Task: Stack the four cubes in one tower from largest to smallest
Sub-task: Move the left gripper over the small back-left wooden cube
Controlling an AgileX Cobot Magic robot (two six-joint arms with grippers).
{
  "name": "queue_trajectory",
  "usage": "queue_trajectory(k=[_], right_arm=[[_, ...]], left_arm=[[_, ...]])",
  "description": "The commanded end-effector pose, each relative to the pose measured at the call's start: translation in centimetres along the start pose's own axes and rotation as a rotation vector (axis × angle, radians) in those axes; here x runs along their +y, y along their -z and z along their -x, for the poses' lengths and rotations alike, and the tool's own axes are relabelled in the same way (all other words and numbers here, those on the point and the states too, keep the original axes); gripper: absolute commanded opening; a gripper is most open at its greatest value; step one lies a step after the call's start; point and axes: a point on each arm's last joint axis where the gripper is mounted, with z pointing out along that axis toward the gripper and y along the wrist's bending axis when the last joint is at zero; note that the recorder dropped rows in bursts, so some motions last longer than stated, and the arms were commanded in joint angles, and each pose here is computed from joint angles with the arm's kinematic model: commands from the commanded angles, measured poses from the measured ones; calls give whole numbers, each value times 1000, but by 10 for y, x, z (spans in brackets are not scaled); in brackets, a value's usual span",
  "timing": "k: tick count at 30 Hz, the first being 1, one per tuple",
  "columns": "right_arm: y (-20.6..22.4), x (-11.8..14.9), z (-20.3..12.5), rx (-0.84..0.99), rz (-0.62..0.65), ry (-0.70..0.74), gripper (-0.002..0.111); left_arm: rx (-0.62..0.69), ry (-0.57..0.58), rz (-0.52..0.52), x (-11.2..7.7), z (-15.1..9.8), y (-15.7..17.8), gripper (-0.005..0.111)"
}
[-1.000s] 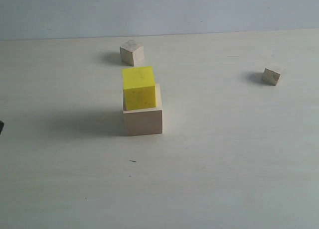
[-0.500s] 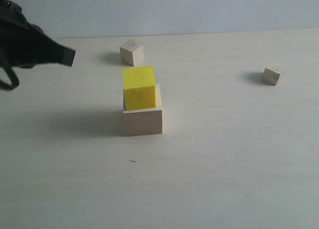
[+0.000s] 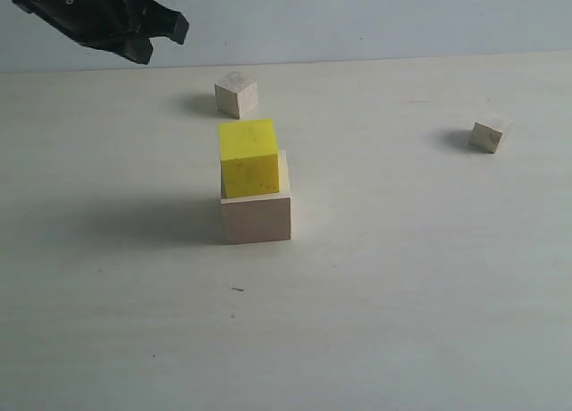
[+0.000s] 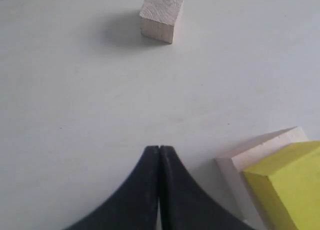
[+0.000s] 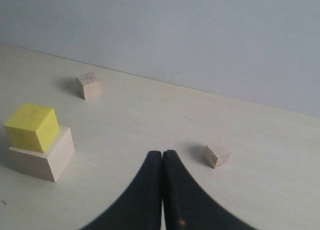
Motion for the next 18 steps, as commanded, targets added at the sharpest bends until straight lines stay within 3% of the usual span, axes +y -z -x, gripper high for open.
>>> queue_trajectory(k=[1, 6, 12, 18], right_arm=[[4, -2, -11, -21, 5, -2, 0], [7, -4, -21, -33, 7, -6, 0], [3, -3, -34, -7, 15, 4, 0], [-1, -1, -46, 8, 27, 7, 0]], left_arm=[[59, -6, -3, 0, 14, -22, 1], [138, -21, -10, -2, 24, -54, 1], [138, -31, -18, 0, 38, -74, 3], [125, 40, -71, 6, 49, -88, 17]])
